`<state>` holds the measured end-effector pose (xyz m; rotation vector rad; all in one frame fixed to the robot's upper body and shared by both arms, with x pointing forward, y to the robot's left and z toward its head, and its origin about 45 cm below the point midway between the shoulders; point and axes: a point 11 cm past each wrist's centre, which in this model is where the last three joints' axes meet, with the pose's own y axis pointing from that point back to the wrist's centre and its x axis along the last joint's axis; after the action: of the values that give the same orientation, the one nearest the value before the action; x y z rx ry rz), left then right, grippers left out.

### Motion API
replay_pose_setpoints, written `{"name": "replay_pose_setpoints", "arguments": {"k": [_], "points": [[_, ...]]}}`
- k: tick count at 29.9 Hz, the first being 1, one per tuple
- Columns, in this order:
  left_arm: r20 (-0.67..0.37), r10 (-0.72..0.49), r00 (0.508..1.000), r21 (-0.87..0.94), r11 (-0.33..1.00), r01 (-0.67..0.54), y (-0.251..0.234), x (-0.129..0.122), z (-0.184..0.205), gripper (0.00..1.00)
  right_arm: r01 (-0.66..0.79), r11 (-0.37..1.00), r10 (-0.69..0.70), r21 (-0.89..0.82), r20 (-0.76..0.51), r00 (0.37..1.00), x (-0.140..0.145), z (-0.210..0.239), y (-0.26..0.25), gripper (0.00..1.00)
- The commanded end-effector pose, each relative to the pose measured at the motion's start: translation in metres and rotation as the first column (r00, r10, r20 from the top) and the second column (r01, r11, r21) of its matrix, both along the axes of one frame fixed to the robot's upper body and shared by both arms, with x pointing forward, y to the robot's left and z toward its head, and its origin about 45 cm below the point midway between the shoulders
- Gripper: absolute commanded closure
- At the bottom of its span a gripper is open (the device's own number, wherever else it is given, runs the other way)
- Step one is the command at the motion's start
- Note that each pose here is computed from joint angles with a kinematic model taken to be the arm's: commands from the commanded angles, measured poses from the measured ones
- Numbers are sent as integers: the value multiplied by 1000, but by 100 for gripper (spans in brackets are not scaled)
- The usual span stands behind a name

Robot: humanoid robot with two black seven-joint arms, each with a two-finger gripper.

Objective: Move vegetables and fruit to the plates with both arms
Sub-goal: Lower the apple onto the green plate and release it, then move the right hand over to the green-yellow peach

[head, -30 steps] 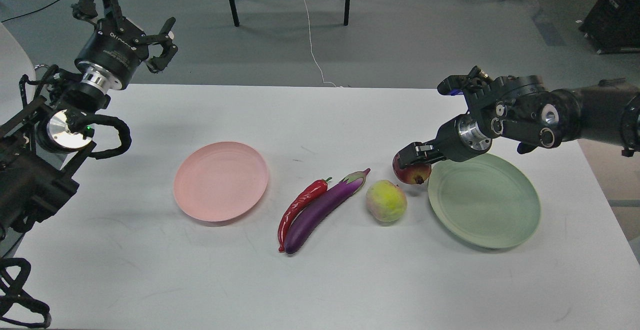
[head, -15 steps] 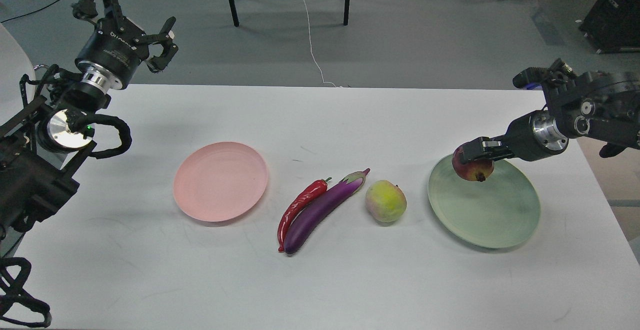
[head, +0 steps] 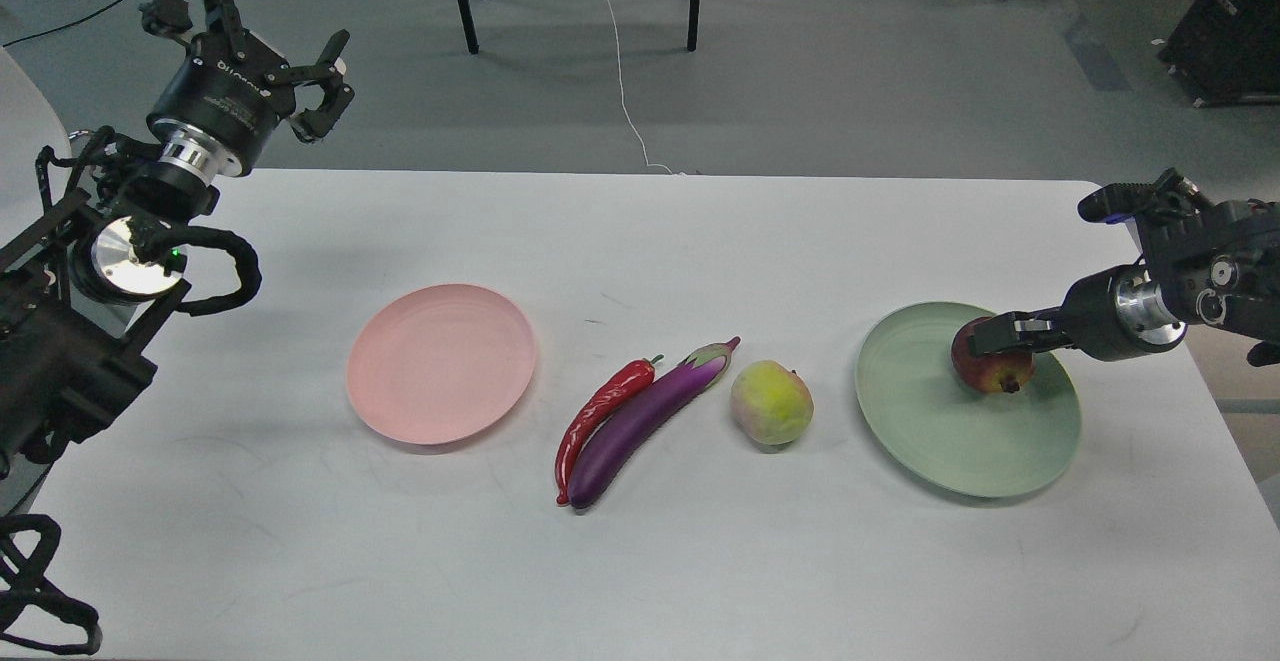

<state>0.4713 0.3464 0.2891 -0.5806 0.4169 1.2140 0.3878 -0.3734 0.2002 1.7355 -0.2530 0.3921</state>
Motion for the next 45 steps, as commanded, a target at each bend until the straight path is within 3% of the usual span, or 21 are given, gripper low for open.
{"name": "replay_pose_setpoints", "arguments": {"k": [1, 7, 14, 27, 36, 45], "points": [[2, 5, 1000, 6, 1000, -5, 4, 0, 2, 2, -1, 1000, 1, 19, 14, 1000, 4, 7, 5, 12], [4, 8, 1000, 9, 1000, -8, 5, 0, 3, 2, 2, 998, -6, 58, 62, 998, 15, 27, 13, 9], [4, 8, 1000, 7, 1000, -8, 5, 0, 3, 2, -32, 968, 20, 247, 51, 999, 21, 44, 74, 8], [7, 23, 1000, 26, 999, -23, 14, -1, 7, 2, -249, 917, 276, 311, -44, 960, 6, 18, 206, 8], [8, 43, 999, 43, 998, -43, 25, -2, 11, 2, -314, 927, 339, 203, -103, 935, -3, -8, 210, 8], [13, 38, 999, 44, 998, -39, 25, -2, 12, 2, -345, 927, 360, 145, -90, 929, 3, 0, 208, 8]]}}
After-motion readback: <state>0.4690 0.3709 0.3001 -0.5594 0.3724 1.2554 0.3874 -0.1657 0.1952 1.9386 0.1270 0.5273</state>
